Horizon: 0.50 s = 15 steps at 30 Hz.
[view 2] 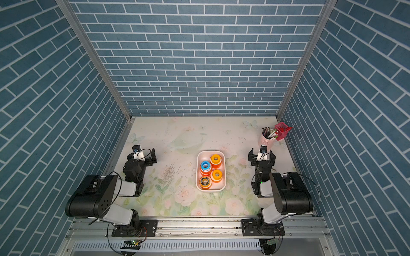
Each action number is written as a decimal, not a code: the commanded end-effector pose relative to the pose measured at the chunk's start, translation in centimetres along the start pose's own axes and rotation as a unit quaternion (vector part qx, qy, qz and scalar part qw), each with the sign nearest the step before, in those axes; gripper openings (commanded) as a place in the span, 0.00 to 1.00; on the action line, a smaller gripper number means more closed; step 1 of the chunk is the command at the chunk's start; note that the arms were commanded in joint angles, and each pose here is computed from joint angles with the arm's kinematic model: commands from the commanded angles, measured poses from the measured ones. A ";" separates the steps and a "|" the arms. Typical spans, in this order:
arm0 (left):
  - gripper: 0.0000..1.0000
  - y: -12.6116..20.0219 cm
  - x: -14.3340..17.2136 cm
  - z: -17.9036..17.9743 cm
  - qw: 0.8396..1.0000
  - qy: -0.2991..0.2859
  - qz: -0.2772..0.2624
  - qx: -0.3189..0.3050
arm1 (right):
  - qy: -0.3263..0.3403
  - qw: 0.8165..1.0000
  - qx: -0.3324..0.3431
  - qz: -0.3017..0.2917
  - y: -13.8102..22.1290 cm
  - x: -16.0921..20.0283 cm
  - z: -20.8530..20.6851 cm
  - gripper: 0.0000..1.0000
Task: Put the sealing tape into the storage box
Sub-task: Reset both arms
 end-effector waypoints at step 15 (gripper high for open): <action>1.00 -0.2 -0.7 -0.1 1.000 0.003 -0.015 -0.003 | -0.009 1.000 -0.001 0.004 -0.1 0.1 0.1 1.00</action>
Point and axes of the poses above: each gripper's point midway between its finger pads, its own y axis back along the fingers, its own z axis along the line the jaws close on, x = y × z, the point moved 3 cm from there along y, back along the fingers, and after that the axes turned 10 degrees about y, right-handed, at the moved point
